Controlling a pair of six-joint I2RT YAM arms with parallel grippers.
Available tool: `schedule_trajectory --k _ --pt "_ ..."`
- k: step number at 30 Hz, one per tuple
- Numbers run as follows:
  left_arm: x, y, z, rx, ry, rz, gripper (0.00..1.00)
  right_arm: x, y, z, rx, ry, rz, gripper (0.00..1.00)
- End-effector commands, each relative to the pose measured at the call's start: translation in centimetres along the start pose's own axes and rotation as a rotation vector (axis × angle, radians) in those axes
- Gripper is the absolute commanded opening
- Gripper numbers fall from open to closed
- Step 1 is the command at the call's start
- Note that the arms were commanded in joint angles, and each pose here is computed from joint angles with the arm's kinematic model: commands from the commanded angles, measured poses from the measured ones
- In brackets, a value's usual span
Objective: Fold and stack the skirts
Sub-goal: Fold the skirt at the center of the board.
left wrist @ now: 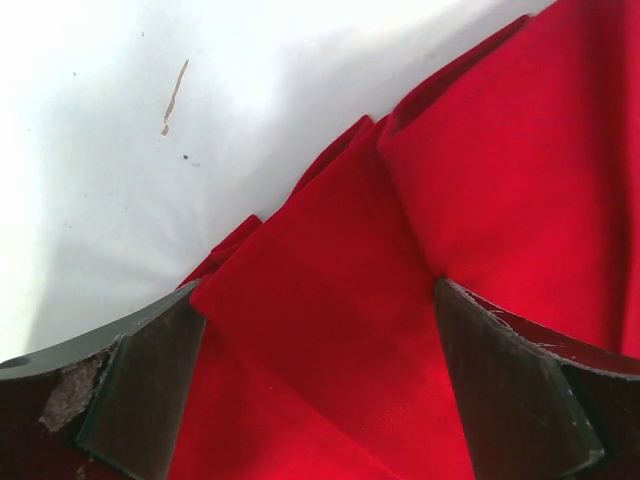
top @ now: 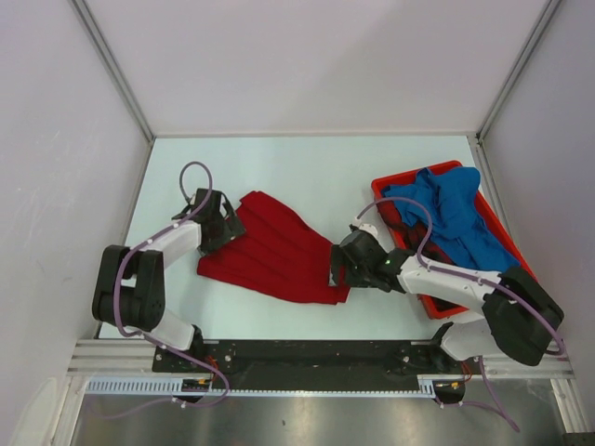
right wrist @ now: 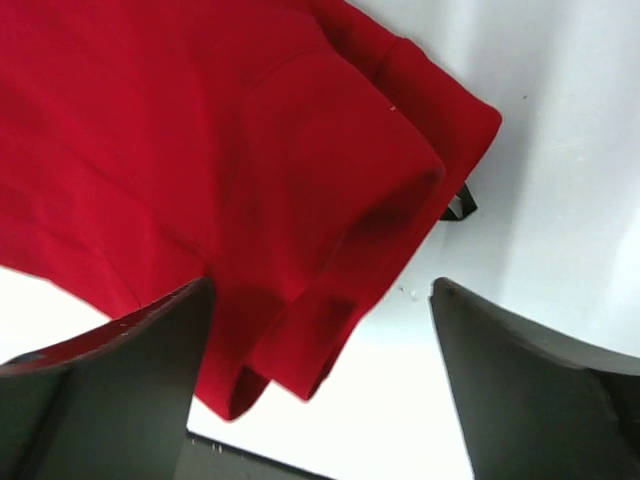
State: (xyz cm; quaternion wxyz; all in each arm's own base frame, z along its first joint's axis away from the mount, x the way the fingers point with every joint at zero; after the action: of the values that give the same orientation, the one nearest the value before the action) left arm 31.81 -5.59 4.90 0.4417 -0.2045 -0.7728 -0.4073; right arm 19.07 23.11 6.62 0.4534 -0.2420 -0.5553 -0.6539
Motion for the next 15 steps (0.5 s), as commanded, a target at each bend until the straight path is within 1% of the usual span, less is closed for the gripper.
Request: schedule_trajectory --k 1,3,5,8,9,11,14,15 --pt "-0.6 0.0 0.0 0.023 -0.023 0.023 0.98 -1.8 -0.2 0.3 -0.079 0.003 -0.002 0.88" --pt "-0.7 0.0 0.2 0.03 -0.017 0.024 0.97 -2.4 -0.7 0.4 -0.086 0.014 0.018 0.82" --pt "-0.7 0.0 0.5 0.039 -0.009 0.023 0.97 -3.2 -1.2 0.5 -0.091 0.016 0.032 0.82" --pt "-0.8 -0.1 0.5 0.044 -0.01 0.035 0.96 -4.4 -1.8 -0.2 -0.096 -0.023 0.04 0.77" --pt "-0.9 -0.1 0.5 0.042 -0.011 0.039 0.96 -4.6 -2.0 -0.2 -0.092 -0.029 0.037 0.72" --pt "-1.0 -0.3 0.6 0.043 -0.007 0.043 0.96 -5.2 -2.1 -0.1 -0.097 -0.04 0.029 0.7" --pt "-1.1 -0.2 0.6 0.044 -0.011 0.041 0.96 -6.1 -2.5 -0.1 -0.105 -0.05 0.03 0.63" --pt "-1.1 -0.3 0.6 0.042 -0.011 0.045 0.96 -6.3 -2.6 -0.1 -0.107 -0.051 0.033 0.58"
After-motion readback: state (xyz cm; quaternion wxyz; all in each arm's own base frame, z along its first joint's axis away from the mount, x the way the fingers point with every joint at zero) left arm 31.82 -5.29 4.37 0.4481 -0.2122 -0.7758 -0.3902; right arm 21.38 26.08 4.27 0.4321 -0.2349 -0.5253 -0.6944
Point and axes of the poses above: each gripper's point midway between its finger pads, its own x axis back along the fingers, its own z axis along the line the jaws close on, y = z × x, the point moved 2 cm from there along x, back along the fingers, and after that the axes turned 6 degrees about x, right-handed, at the moved point
